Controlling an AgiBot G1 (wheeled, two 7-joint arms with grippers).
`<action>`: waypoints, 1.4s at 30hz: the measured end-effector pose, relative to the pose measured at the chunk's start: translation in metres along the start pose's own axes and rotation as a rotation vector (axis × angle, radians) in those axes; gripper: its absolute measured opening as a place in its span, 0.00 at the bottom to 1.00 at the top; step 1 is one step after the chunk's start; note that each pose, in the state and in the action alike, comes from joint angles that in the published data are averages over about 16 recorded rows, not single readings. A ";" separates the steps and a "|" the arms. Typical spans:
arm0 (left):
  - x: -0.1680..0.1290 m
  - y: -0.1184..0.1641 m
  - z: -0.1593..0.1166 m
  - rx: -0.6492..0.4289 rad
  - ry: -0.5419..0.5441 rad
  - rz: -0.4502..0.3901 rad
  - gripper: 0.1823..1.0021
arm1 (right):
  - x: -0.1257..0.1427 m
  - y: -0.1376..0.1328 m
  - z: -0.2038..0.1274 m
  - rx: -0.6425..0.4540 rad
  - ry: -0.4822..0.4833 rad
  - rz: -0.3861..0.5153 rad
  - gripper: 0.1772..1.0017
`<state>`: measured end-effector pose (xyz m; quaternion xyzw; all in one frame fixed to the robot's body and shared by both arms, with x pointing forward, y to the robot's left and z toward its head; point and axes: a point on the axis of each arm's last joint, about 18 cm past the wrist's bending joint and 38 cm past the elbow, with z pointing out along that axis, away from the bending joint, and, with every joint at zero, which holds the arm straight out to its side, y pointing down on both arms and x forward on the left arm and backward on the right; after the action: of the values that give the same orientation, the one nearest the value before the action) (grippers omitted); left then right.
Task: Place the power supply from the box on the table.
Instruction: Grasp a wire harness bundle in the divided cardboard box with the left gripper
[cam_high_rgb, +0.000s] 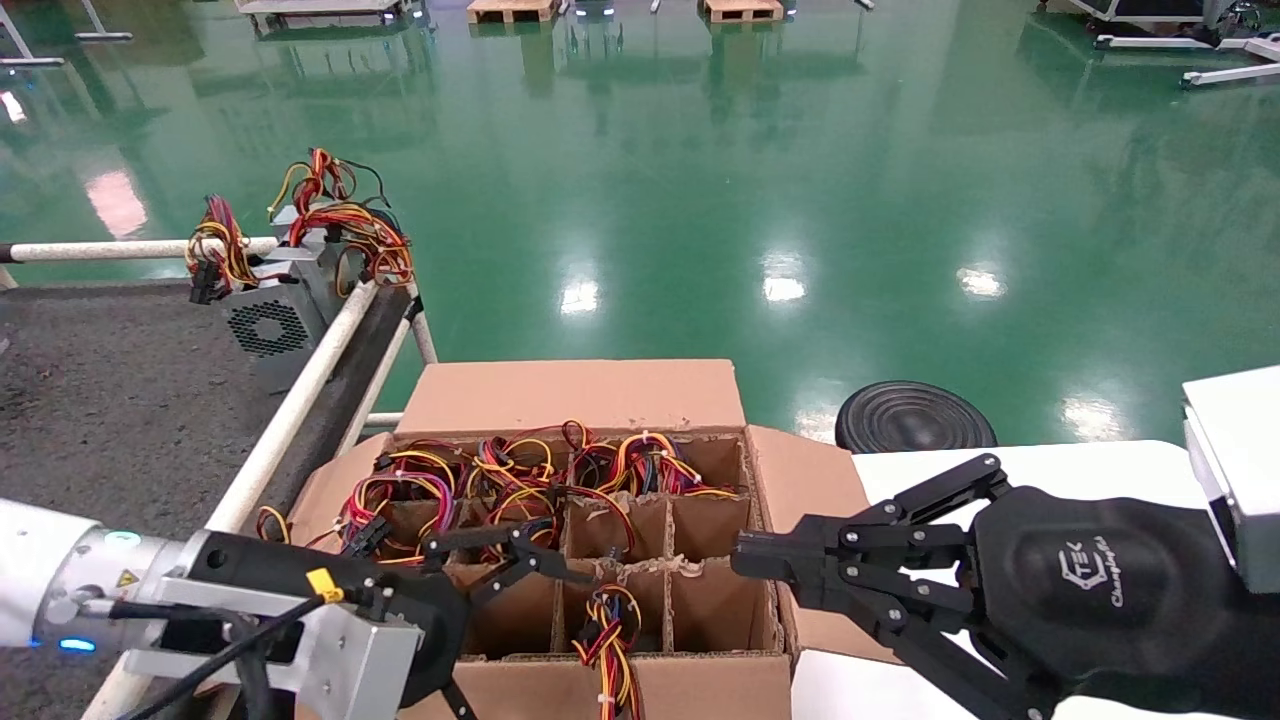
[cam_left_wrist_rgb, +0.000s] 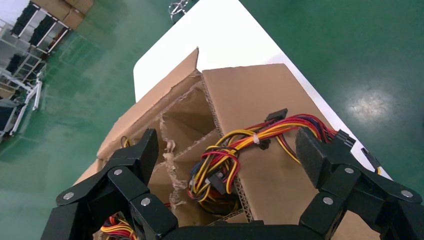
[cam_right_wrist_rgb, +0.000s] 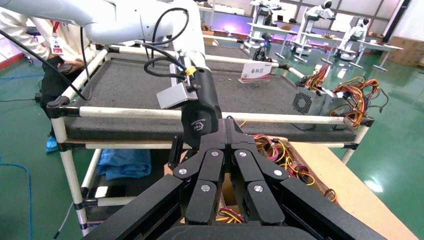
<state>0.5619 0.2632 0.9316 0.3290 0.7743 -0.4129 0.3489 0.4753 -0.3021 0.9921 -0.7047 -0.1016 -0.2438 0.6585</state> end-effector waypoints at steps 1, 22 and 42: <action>0.000 0.001 0.001 -0.001 0.004 0.003 1.00 | 0.000 0.000 0.000 0.000 0.000 0.000 0.07; -0.009 0.015 0.016 -0.028 0.073 0.086 1.00 | 0.000 0.000 0.000 0.000 0.000 0.000 0.02; -0.016 0.022 0.025 -0.028 0.083 0.079 1.00 | 0.000 0.000 0.000 0.000 0.000 0.000 0.02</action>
<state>0.5946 0.2471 0.9253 0.3713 0.7802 -0.3737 0.3373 0.4753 -0.3021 0.9921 -0.7047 -0.1016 -0.2438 0.6585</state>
